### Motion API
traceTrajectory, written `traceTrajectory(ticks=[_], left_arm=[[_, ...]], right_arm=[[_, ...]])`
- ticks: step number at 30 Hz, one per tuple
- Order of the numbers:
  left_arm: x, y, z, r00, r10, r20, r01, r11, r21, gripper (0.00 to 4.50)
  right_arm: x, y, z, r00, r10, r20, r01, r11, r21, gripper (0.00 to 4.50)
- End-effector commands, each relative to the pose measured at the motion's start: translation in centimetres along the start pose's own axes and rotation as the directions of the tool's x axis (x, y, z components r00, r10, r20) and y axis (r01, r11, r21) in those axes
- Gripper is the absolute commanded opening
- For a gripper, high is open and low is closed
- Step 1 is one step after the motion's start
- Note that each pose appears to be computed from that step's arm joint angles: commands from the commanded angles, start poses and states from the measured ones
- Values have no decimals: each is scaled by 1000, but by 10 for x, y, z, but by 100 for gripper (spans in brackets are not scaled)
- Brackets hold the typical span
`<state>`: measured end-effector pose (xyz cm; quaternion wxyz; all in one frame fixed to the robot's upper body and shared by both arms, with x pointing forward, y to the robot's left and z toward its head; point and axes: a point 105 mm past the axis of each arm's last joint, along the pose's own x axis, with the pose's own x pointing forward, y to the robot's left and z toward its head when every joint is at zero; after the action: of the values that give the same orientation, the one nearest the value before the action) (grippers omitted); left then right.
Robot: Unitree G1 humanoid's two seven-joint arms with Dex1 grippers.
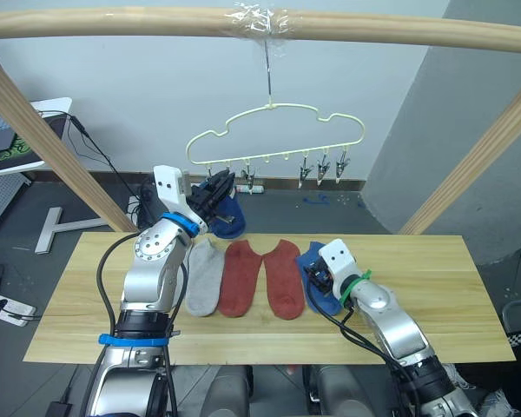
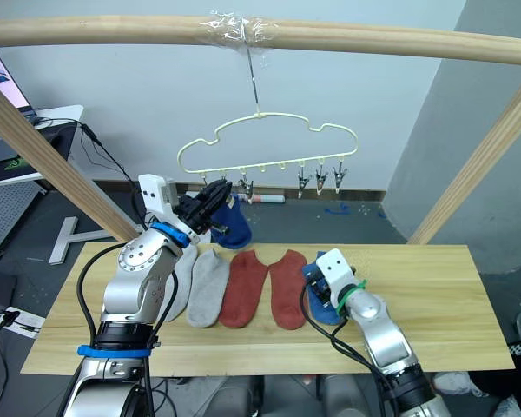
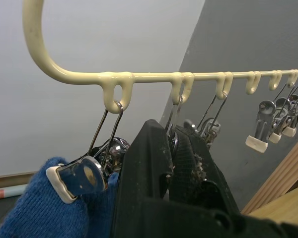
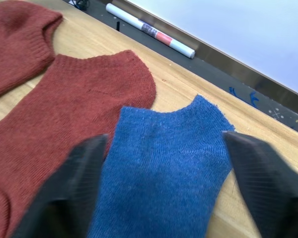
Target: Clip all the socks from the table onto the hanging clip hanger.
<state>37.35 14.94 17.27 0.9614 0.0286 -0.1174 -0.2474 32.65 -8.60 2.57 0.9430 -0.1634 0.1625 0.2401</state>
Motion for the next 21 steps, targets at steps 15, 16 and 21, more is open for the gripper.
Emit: traceTrajectory(ticks=[15,16,21], left_arm=[[-7,8,5,1000,6,-24,-6,1000,14,8],[-8,8,6,1000,2,-25,-2,1000,12,8],[-9,5,11,999,-18,-29,18,1000,-5,8]], right_arm=[[21,-3,-35,988,-20,-152,43,988,148,414],[21,-1,-36,988,-16,-154,41,986,159,389],[20,-1,-36,987,-22,-157,48,985,165,224]])
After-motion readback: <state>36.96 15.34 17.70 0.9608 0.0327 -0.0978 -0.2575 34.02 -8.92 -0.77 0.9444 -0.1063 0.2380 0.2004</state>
